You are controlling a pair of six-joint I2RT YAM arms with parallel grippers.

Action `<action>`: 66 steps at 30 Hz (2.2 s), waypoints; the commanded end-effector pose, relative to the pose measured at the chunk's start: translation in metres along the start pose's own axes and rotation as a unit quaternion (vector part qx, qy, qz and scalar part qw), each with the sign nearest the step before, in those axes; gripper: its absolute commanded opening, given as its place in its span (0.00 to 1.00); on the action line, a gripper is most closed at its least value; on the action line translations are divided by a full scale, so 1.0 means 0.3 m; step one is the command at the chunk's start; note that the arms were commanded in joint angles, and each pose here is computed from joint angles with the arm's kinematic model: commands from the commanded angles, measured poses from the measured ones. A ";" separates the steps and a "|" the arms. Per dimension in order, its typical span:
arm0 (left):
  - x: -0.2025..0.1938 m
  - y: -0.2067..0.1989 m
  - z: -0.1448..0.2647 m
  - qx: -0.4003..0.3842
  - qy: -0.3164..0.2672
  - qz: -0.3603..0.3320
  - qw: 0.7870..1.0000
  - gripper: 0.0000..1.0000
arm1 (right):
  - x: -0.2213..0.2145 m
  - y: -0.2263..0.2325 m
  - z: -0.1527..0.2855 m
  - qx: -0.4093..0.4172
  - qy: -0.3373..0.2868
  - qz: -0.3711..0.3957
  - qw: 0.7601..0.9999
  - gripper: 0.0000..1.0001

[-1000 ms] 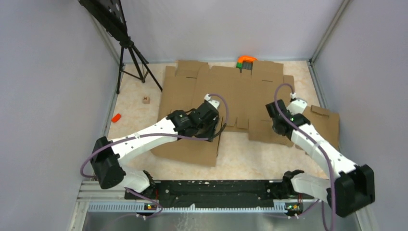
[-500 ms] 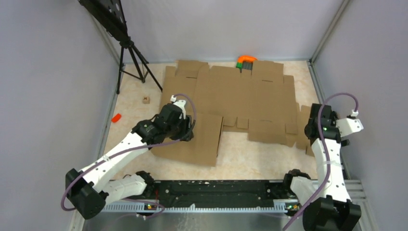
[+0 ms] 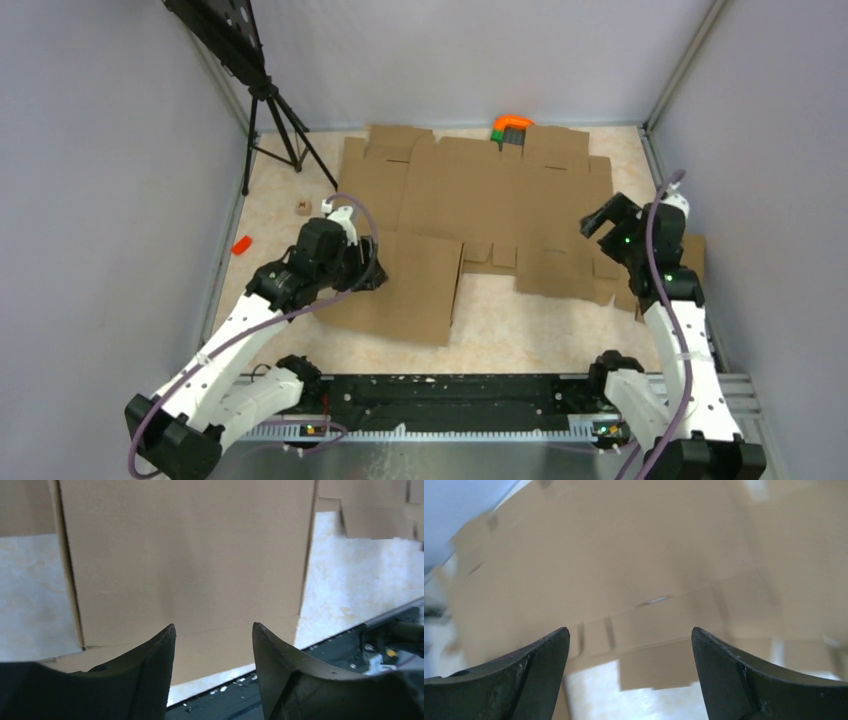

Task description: Fold the paper box

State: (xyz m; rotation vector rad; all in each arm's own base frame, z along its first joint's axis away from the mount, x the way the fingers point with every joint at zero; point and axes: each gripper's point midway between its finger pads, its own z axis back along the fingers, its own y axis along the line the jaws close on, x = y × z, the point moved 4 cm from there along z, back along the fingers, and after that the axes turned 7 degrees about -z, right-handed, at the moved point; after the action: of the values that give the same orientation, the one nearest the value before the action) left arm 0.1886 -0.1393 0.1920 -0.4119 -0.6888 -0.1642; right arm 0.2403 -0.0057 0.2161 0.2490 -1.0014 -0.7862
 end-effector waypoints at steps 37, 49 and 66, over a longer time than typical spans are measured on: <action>-0.364 -0.075 -0.244 -0.125 0.042 0.007 0.991 0.21 | -0.940 0.710 -0.271 0.471 0.445 0.399 0.649 0.87; -0.250 -0.110 -0.303 -0.137 -0.021 -0.065 0.988 0.20 | -0.936 0.720 -0.165 0.517 0.499 0.344 0.605 0.54; -0.090 -0.153 -0.195 -0.147 -0.122 -0.104 0.976 0.26 | -0.767 0.755 -0.021 0.520 0.494 0.278 0.639 0.30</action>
State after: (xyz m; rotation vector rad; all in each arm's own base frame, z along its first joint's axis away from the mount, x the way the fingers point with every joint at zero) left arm 0.1511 -0.1898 0.0900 -0.5966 -0.6607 -0.4312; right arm 0.3253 0.3069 0.1348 1.0052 -0.3811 0.6029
